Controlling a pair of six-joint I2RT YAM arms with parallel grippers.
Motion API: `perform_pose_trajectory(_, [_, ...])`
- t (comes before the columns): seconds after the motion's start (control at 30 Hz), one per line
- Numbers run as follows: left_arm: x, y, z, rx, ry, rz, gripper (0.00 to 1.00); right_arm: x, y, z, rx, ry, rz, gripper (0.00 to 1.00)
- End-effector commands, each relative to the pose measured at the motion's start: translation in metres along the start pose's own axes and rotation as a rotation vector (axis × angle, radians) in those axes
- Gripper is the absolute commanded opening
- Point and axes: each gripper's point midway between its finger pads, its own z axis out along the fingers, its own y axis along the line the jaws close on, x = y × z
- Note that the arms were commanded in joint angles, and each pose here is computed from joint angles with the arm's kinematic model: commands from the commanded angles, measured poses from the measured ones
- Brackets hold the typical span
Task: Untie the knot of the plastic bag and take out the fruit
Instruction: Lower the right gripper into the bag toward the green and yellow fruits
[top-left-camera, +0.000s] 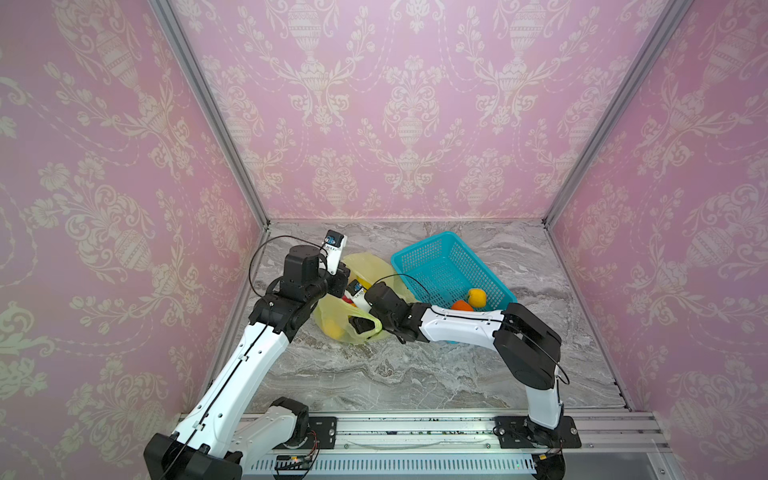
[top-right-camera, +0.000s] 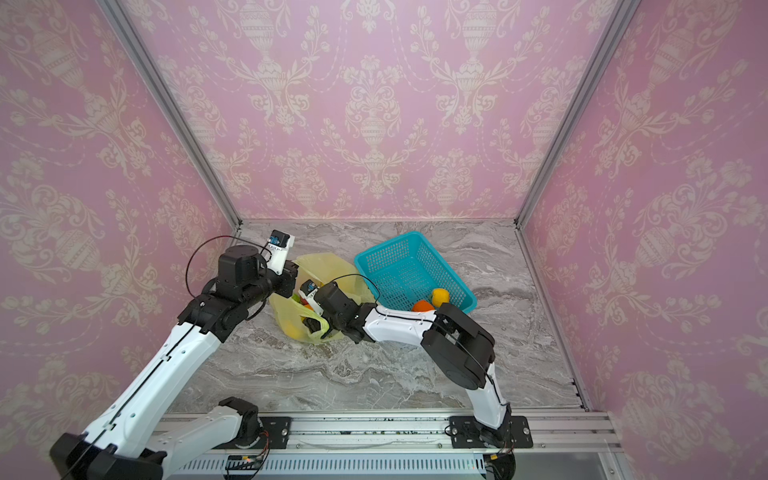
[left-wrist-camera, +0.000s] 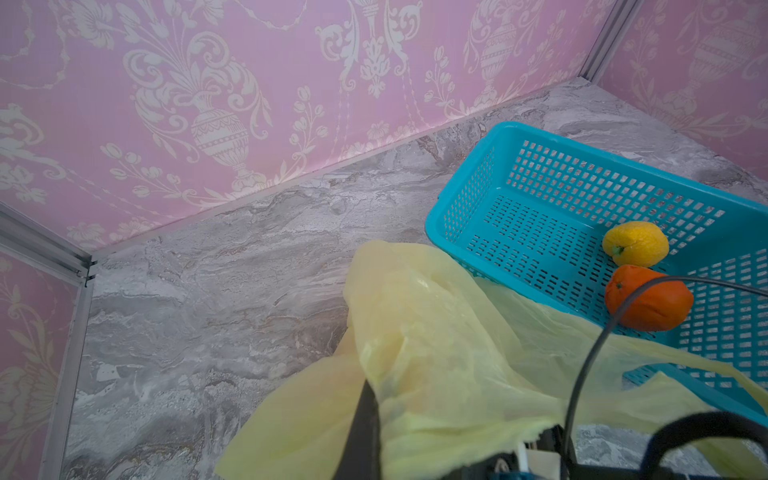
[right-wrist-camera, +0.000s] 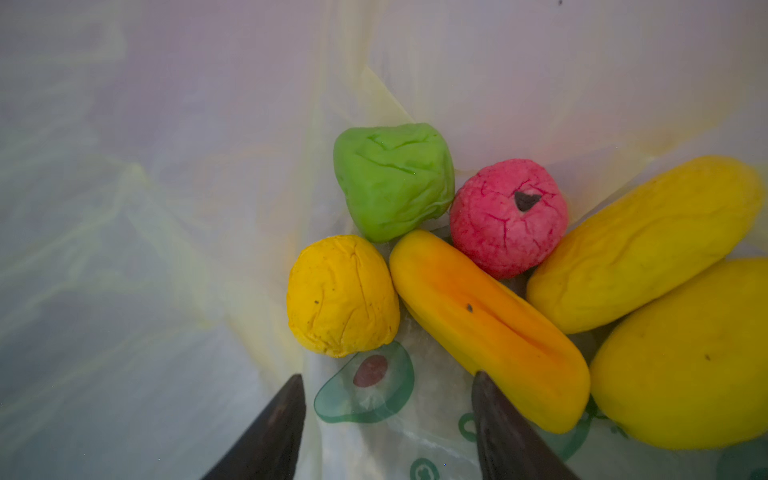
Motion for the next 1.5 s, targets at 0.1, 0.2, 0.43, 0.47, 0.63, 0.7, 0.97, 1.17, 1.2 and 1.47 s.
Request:
perform_pose_trajectory(0.1, [-0.008, -0.001, -0.007, 0.011, -0.039, -0.005, 0.0, -0.009, 0.016, 0.012, -0.084, -0.033, 0.059, 0.67])
perform_pose_trajectory(0.2, [-0.01, -0.002, -0.008, 0.017, -0.045, -0.005, 0.0, -0.009, 0.021, 0.023, -0.12, -0.03, 0.092, 0.58])
perform_pose_trajectory(0.43, [-0.01, -0.003, -0.009, 0.024, -0.049, -0.007, 0.0, -0.013, 0.043, 0.037, -0.255, -0.043, 0.153, 0.63])
perform_pose_trajectory(0.47, [-0.01, -0.003, -0.008, 0.026, -0.047, -0.008, 0.0, -0.013, 0.044, 0.038, -0.262, -0.044, 0.159, 0.65])
perform_pose_trajectory(0.63, [-0.01, -0.004, -0.009, 0.031, -0.048, -0.009, 0.0, -0.003, 0.033, 0.06, -0.198, 0.015, 0.184, 0.71])
perform_pose_trajectory(0.7, [-0.01, -0.004, -0.009, 0.031, -0.049, -0.009, 0.0, 0.002, 0.03, 0.07, -0.185, 0.038, 0.191, 0.72])
perform_pose_trajectory(0.97, [-0.01, -0.004, -0.008, 0.03, -0.049, -0.009, 0.0, 0.014, 0.024, 0.09, -0.159, 0.106, 0.212, 0.68])
perform_pose_trajectory(1.17, [-0.009, -0.002, -0.008, 0.017, -0.045, -0.008, 0.0, 0.009, 0.024, 0.081, -0.152, 0.099, 0.207, 0.52])
perform_pose_trajectory(1.2, [-0.009, -0.001, -0.008, 0.014, -0.043, -0.009, 0.0, 0.006, 0.025, 0.076, -0.152, 0.091, 0.205, 0.49])
perform_pose_trajectory(1.47, [-0.008, 0.002, -0.007, 0.0, -0.037, -0.01, 0.0, -0.029, 0.027, 0.001, -0.143, -0.053, 0.152, 0.39])
